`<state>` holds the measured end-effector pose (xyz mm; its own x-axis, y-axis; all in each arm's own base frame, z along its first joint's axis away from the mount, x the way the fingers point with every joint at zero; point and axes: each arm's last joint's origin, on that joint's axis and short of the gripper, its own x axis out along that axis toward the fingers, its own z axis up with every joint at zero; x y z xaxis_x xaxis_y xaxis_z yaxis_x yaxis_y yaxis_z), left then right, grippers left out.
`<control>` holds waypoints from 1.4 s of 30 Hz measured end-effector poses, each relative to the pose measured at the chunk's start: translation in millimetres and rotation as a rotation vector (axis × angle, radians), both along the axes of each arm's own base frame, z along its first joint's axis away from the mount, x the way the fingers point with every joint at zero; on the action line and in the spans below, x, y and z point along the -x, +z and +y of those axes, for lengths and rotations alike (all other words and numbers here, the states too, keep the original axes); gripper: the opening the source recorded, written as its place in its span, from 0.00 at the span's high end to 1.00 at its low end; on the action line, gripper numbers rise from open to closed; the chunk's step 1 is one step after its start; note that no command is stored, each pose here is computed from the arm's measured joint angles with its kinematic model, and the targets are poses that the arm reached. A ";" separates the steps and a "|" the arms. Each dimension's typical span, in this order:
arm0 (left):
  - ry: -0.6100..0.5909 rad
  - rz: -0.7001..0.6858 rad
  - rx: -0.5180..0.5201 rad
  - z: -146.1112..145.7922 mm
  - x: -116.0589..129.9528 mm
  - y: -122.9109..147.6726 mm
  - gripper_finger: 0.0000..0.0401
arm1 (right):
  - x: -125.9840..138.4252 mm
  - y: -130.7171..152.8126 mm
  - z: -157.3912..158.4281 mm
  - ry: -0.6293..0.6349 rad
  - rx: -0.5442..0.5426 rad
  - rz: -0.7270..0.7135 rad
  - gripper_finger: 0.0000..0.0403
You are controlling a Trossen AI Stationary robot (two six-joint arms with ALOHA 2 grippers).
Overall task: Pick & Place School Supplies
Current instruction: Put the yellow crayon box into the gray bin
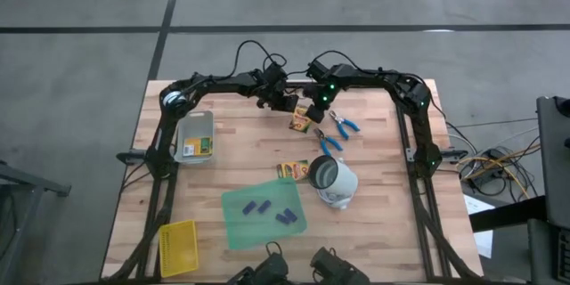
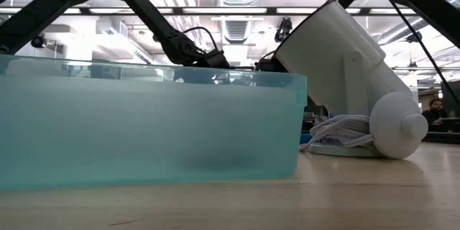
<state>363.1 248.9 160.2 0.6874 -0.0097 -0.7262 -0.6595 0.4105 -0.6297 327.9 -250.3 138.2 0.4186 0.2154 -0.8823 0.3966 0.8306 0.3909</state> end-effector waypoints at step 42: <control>-0.014 -0.016 -0.046 -13.1 -12.6 2.1 0.74 | 3.3 -6.0 3.2 0.028 0.001 0.011 0.86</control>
